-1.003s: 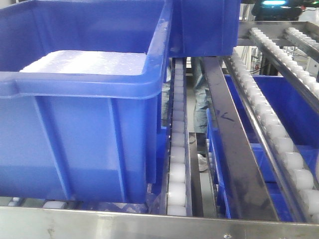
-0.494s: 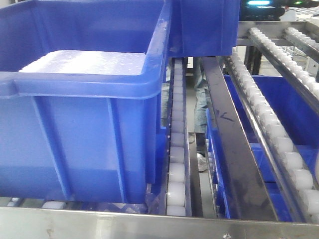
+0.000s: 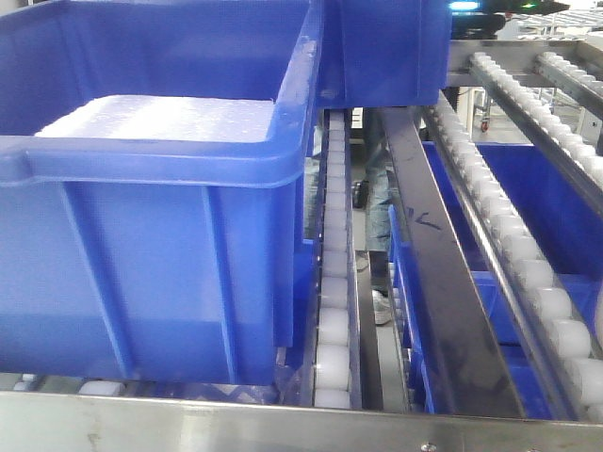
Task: Move white bin to right shelf second layer
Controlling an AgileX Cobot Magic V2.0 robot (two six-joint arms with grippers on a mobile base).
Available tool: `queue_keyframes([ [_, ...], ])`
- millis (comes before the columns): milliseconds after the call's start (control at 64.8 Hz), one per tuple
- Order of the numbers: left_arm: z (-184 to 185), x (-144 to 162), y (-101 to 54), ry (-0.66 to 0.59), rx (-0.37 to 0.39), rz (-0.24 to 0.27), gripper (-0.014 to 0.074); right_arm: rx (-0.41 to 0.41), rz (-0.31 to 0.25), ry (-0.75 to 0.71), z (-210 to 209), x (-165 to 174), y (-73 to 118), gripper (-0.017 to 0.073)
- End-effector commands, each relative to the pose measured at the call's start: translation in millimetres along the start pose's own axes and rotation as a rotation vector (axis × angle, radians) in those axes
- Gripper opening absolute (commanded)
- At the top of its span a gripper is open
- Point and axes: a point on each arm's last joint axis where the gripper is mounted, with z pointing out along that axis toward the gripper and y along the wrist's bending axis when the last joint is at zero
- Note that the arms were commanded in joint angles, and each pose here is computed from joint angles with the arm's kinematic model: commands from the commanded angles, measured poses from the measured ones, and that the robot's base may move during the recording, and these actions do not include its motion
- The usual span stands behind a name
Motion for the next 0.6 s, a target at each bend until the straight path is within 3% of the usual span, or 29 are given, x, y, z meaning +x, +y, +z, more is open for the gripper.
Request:
queue_keyframes([
  [0,0.2,4.0,0.4,-0.062,-0.008,-0.009,0.0085,0.005,0.012,-0.146,-4.5,-18.3,0.1,0.0061],
  [586,0.2,4.0,0.4,-0.062,-0.008,-0.009,0.0085,0.005,0.014,-0.104,0.8,-4.4,-1.3,0.0061],
])
